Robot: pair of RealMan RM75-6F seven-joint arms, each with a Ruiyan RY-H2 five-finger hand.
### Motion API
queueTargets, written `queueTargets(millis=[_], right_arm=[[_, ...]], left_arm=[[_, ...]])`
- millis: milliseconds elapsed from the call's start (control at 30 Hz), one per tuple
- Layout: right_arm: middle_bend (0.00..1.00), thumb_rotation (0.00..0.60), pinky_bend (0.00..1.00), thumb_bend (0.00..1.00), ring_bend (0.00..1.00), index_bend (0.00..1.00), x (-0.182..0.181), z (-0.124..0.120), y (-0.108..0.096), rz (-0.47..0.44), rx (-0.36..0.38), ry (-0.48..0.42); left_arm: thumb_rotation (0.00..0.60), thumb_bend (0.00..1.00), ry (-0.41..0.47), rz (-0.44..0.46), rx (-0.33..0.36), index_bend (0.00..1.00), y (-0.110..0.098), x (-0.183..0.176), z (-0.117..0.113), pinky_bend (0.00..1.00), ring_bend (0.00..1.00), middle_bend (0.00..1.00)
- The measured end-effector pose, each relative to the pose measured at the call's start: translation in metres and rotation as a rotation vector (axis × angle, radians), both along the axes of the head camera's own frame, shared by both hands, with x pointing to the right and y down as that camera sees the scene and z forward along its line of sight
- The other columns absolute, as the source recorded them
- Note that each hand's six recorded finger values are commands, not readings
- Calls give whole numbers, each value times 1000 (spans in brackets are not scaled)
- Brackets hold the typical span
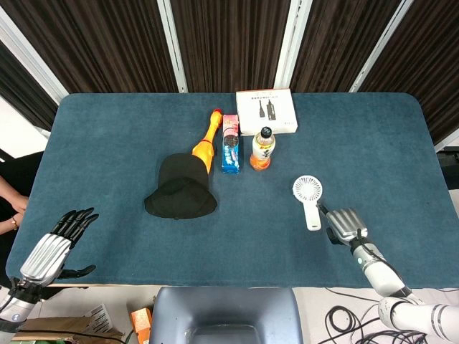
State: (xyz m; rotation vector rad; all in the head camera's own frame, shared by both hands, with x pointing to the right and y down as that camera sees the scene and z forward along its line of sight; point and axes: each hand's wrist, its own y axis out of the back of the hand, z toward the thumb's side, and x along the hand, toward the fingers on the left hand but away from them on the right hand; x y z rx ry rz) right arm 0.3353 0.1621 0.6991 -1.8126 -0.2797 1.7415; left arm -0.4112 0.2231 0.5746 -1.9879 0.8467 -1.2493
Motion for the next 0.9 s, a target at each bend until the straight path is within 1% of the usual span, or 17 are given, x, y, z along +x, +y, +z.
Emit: queueTargets(millis=[300,900], right_arm=[[745,600,1000,558,749,126,-4,3,0,-6,-5,-5],[745,600,1000,557,748,118,-5,7,0,-8,-8,5]], left_arm=[[600,0,-6,-12,6,0,0,-4,-2,55,0,0],[600,0,0,-8,3,0,-1,-3,-2,55,0,0]])
